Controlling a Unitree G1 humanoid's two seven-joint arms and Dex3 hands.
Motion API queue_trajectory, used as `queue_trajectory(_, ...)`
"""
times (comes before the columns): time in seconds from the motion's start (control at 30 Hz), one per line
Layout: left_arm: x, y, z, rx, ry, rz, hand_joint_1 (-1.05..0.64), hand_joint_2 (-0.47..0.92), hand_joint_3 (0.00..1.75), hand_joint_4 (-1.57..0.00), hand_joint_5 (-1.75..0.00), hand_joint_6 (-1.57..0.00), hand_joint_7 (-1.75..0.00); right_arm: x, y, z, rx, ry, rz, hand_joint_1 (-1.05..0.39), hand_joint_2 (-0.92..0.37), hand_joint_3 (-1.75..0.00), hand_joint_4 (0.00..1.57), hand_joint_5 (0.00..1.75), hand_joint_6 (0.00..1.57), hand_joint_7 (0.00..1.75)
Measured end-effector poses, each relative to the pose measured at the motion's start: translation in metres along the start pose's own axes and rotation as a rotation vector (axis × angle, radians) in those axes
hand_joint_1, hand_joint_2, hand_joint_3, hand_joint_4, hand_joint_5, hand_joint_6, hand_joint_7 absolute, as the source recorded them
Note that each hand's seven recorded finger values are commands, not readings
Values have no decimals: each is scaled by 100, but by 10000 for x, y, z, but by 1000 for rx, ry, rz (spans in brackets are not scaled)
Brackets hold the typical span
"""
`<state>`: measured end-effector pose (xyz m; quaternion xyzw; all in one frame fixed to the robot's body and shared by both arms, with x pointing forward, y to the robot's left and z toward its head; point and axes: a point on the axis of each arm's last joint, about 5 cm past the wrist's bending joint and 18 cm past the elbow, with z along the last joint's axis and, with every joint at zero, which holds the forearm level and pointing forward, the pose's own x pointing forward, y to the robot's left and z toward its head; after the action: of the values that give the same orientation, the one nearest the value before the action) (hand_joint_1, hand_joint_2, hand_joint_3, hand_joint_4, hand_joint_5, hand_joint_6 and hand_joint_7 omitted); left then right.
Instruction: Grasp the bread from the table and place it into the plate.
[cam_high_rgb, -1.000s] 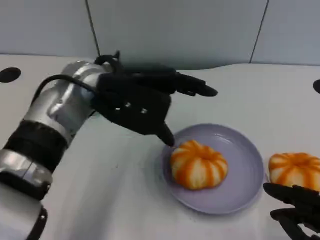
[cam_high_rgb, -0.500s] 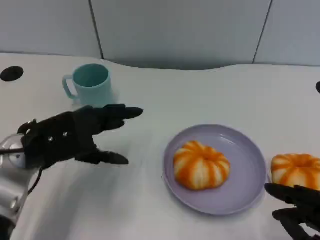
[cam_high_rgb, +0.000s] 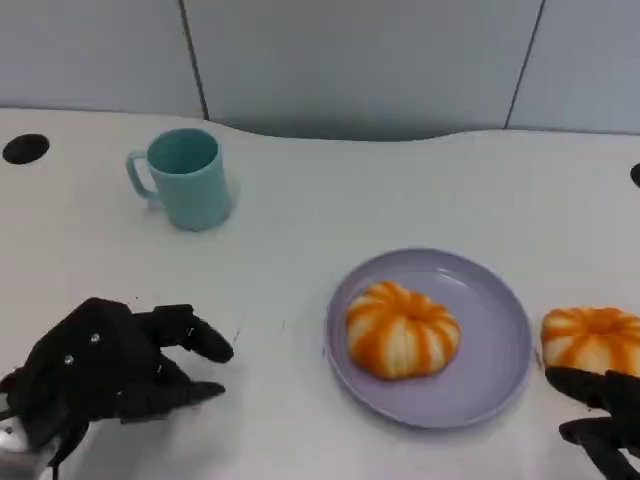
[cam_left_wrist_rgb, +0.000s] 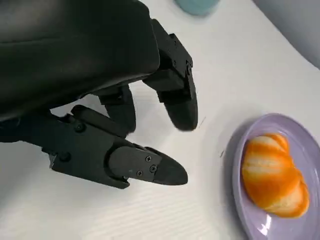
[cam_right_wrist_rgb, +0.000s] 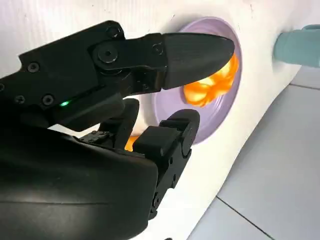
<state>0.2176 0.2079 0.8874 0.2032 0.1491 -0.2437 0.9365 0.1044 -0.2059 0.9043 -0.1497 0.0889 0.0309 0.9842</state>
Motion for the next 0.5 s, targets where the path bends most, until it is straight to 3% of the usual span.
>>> queue_trajectory(0.17, -45, -45, -39, -74, 50, -12, -31, 92, 5, -73, -175, -58, -175, -16, -23, -33, 7, 6, -4, -40, -92, -40, 49, 70, 69, 1)
queue_trajectory(0.5, -68, -107, -60, -99, 93, -34, -34, 92, 8, -67, -175, -51, -175, -20, -52, -49, -10, 5, 8, -40, -92, -41, 48, 71, 70, 1)
